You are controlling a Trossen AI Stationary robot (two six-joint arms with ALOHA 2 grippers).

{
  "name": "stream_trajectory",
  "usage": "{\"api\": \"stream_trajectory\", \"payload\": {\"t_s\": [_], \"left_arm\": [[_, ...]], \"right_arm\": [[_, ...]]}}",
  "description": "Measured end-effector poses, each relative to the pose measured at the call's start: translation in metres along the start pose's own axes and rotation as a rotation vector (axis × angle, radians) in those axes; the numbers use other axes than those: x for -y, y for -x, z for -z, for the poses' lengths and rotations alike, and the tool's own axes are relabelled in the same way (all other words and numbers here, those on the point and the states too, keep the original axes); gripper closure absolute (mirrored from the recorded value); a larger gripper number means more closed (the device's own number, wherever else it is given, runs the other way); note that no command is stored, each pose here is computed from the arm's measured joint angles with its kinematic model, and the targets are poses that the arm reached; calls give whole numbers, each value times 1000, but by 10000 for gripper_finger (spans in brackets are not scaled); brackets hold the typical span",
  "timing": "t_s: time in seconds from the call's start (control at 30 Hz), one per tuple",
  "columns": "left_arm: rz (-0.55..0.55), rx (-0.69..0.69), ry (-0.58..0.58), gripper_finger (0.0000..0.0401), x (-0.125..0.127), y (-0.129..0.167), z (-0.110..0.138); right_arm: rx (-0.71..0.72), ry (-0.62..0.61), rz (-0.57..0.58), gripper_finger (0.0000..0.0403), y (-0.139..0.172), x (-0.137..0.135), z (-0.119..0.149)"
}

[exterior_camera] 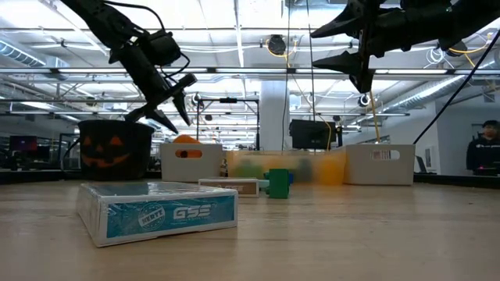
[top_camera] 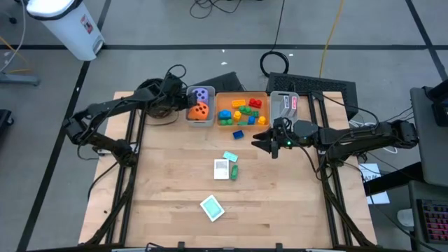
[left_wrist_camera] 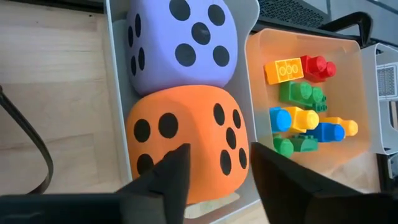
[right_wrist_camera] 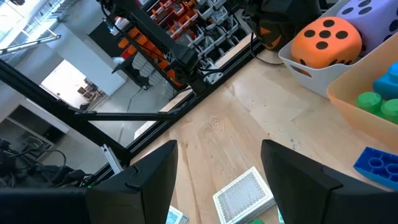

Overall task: Pick & Place Toys
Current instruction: Put the dark green game piece into the orange bin

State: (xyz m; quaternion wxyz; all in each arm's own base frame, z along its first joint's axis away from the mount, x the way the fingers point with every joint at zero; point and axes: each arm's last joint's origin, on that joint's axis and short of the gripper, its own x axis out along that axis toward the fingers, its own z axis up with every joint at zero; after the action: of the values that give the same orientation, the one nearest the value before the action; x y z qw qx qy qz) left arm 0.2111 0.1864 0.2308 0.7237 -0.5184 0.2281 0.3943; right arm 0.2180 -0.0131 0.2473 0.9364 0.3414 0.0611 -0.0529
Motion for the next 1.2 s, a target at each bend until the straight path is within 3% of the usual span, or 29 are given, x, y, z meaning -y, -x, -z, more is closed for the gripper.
{"api": "stream_trajectory", "payload": {"t_s": [0.13,0.27,0.43,0.6,0.8,0.97,1.07,1.2], "left_arm": [[16,10,-2,183,1,0,-1],[109,10,3,162,6,1,-6],[323,-47,-8,160,18,4,-11],[583,-93,-181,172,43,14,-4],[801,-46,-407,187,80,50,27],[903,27,-571,194,103,86,66],[944,52,-632,192,112,102,89],[966,52,-667,197,119,113,116]], "right_arm": [[0,0,0,181,0,0,0],[0,0,0,181,0,0,0],[17,-1,-14,181,0,-1,-2],[86,0,-74,181,1,-7,-8],[253,-49,-218,181,5,-20,-25],[314,-100,-285,181,8,-32,-38],[267,-77,-237,181,5,-44,-52],[90,73,-68,181,-2,-64,-73]]}}
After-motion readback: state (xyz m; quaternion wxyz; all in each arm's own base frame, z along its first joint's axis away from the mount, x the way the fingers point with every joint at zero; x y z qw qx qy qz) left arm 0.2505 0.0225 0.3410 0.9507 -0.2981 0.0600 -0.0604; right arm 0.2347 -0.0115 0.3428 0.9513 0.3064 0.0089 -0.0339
